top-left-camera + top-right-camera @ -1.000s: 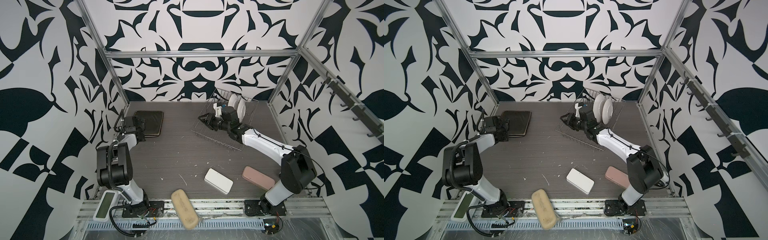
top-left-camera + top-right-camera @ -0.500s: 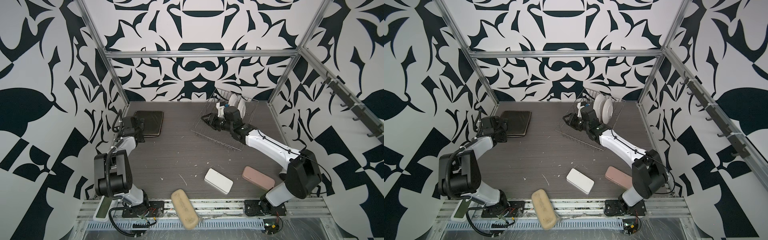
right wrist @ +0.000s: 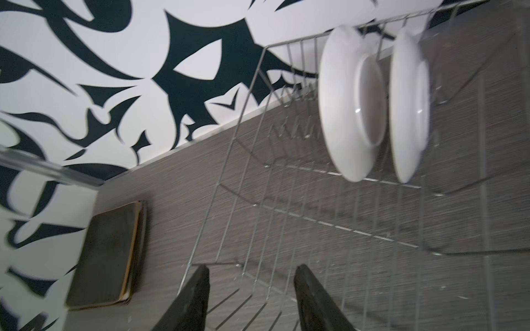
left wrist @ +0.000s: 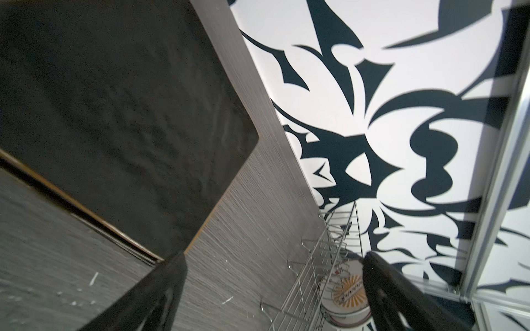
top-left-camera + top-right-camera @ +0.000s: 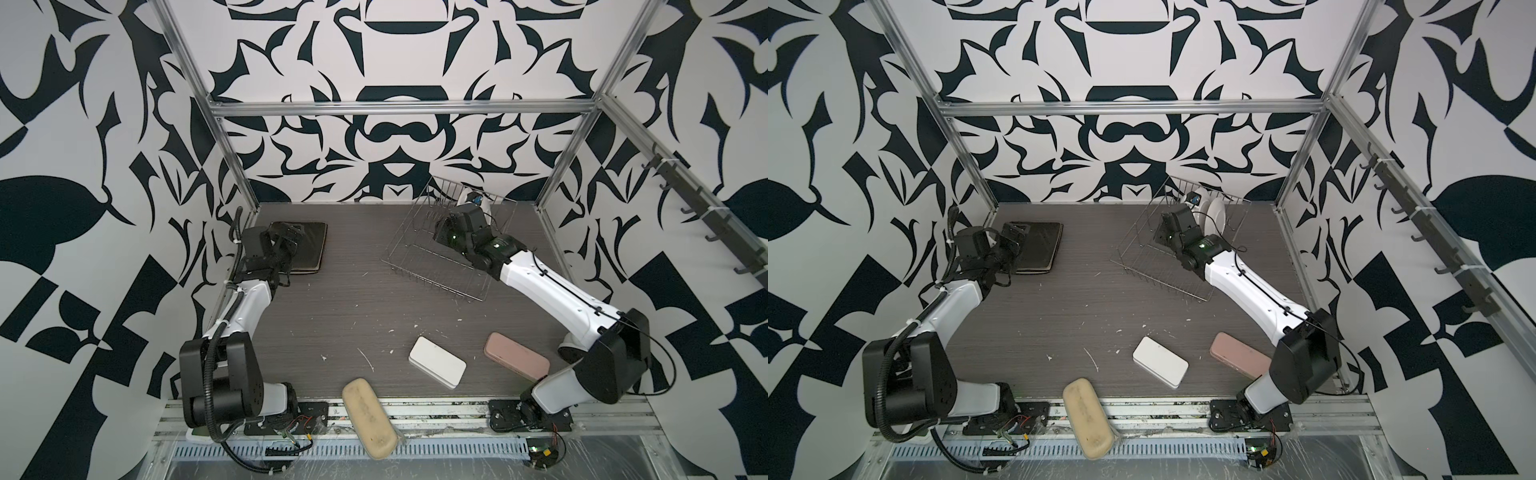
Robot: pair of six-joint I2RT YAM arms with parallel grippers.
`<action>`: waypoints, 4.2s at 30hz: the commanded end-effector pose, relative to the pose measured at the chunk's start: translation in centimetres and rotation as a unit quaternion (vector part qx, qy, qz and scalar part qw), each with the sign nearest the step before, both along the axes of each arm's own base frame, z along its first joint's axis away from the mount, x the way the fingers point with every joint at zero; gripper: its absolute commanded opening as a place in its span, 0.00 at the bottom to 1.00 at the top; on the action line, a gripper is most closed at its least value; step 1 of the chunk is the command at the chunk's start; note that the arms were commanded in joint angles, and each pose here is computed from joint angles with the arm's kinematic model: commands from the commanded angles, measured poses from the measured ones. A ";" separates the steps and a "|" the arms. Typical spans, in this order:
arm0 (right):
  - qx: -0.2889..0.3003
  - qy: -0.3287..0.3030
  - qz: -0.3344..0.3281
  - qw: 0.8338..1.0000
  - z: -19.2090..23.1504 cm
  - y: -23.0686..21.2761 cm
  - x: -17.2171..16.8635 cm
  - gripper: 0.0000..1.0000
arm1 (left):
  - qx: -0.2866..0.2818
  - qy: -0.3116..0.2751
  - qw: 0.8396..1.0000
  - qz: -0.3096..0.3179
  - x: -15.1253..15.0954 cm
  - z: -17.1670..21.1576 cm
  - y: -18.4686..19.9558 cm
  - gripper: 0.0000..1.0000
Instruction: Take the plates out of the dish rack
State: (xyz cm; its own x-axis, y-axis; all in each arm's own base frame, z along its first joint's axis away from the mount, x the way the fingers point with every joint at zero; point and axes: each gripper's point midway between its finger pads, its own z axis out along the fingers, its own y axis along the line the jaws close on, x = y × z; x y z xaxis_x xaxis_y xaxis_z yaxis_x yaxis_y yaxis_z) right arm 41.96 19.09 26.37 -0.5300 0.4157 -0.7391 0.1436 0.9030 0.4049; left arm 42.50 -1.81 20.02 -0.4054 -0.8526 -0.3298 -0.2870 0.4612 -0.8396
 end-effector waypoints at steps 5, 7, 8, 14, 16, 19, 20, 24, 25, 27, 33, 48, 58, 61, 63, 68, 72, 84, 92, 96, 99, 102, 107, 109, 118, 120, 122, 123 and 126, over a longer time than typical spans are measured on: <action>-0.162 -0.001 -0.096 0.982 0.5 -3.2 3.5 0.74 | 0.020 -0.018 0.993 -0.111 -1.3 1.4 -5.4 0.99; -0.194 0.006 -0.108 0.975 0.2 -3.3 4.7 0.77 | 0.016 -0.016 0.992 -0.125 -1.6 1.3 -6.3 0.99; -0.214 0.011 -0.116 0.970 0.0 -3.5 5.2 0.78 | 0.014 -0.014 0.991 -0.133 -1.8 1.1 -6.9 0.99; -0.337 0.022 -0.161 0.927 -0.3 -4.1 8.4 0.72 | -0.012 0.000 0.988 -0.154 -3.2 -0.1 -8.9 0.99; -0.374 0.019 -0.178 0.910 -0.1 -4.4 9.1 0.67 | -0.014 0.004 0.987 -0.162 -3.5 -0.4 -9.5 0.99; -0.410 0.005 -0.201 0.889 0.5 -4.6 10.2 0.65 | -0.016 0.010 0.986 -0.167 -3.9 -0.9 -10.0 0.99; -0.419 0.000 -0.203 0.885 0.5 -4.5 10.7 0.65 | -0.017 0.010 0.986 -0.168 -4.0 -0.8 -10.1 0.99; -0.438 -0.020 -0.214 0.873 0.6 -4.2 11.9 0.67 | -0.018 0.010 0.985 -0.170 -4.1 -0.7 -10.3 0.99; -0.440 -0.022 -0.215 0.872 0.5 -4.2 12.1 0.67 | -0.018 0.010 0.985 -0.171 -4.0 -0.6 -10.3 0.99; -0.434 -0.025 -0.218 0.874 0.3 -4.3 12.6 0.67 | -0.016 0.010 0.985 -0.174 -4.0 -0.3 -10.5 0.99; -0.395 -0.024 -0.223 0.891 -1.0 -5.3 14.2 0.62 | -0.009 0.013 0.984 -0.177 -4.0 -0.3 -11.2 0.99; -0.365 -0.008 -0.262 0.893 -3.3 -6.4 15.4 0.56 | -0.012 0.030 0.981 -0.194 -5.4 -2.2 -13.4 0.99; -0.348 0.021 -0.276 0.896 -5.1 -9.3 15.8 0.52 | -0.016 0.031 0.979 -0.203 -5.9 -2.9 -14.5 0.99; -0.349 0.027 -0.278 0.895 -5.6 -9.7 15.9 0.52 | -0.020 0.034 0.977 -0.208 -5.7 -3.1 -14.7 0.99; -0.345 0.030 -0.279 0.896 -5.9 -10.0 16.0 0.52 | -0.022 0.034 0.977 -0.211 -5.5 -3.3 -14.9 0.99; -0.341 0.036 -0.276 0.898 -6.7 -10.0 16.2 0.46 | -0.038 0.048 0.975 -0.213 -5.5 -4.7 -15.3 0.99; -0.335 0.038 -0.269 0.902 -7.0 -9.7 16.3 0.41 | -0.046 0.053 0.975 -0.212 -5.6 -5.3 -15.3 0.99; -0.320 0.047 -0.274 0.906 -8.7 -9.6 16.3 0.35 | -0.043 0.051 0.975 -0.210 -5.7 -5.1 -15.2 0.99; -0.319 0.049 -0.274 0.906 -8.9 -9.6 16.3 0.28 | -0.042 0.055 0.976 -0.208 -5.7 -5.3 -15.1 0.99; -0.318 0.050 -0.275 0.906 -9.0 -9.7 16.2 0.26 | -0.042 0.057 0.976 -0.207 -5.8 -5.5 -15.1 0.99; -0.315 0.051 -0.280 0.906 -9.2 -9.7 16.0 0.24 | -0.042 0.058 0.976 -0.206 -5.8 -5.5 -15.0 0.99; -0.315 0.051 -0.281 0.905 -9.2 -9.6 16.0 0.22 | -0.042 0.059 0.976 -0.207 -5.8 -5.5 -15.1 0.99; -0.317 0.047 -0.286 0.903 -9.0 -9.8 16.0 0.20 | -0.044 0.060 0.975 -0.208 -5.8 -5.5 -15.2 0.99; -0.320 0.043 -0.290 0.901 -8.8 -9.8 16.0 0.18 | -0.045 0.060 0.975 -0.209 -5.8 -5.5 -15.2 0.99; -0.339 0.026 -0.299 0.892 -7.3 -9.8 16.3 0.02 | -0.046 0.061 0.975 -0.209 -5.8 -5.5 -15.2 0.99; -0.349 0.024 -0.303 0.886 -6.9 -10.0 16.1 0.00 | -0.046 0.061 0.975 -0.210 -5.8 -5.5 -15.3 0.99; -0.358 0.022 -0.303 0.883 -6.7 -10.1 16.1 0.00 | -0.047 0.061 0.975 -0.210 -5.8 -5.5 -15.3 0.99; -0.362 0.020 -0.304 0.881 -6.4 -10.2 16.1 0.00 | -0.047 0.060 0.974 -0.211 -5.8 -5.4 -15.3 0.99; -0.377 0.016 -0.296 0.878 -6.0 -10.1 16.3 0.00 | -0.048 0.061 0.974 -0.212 -5.9 -5.4 -15.4 0.99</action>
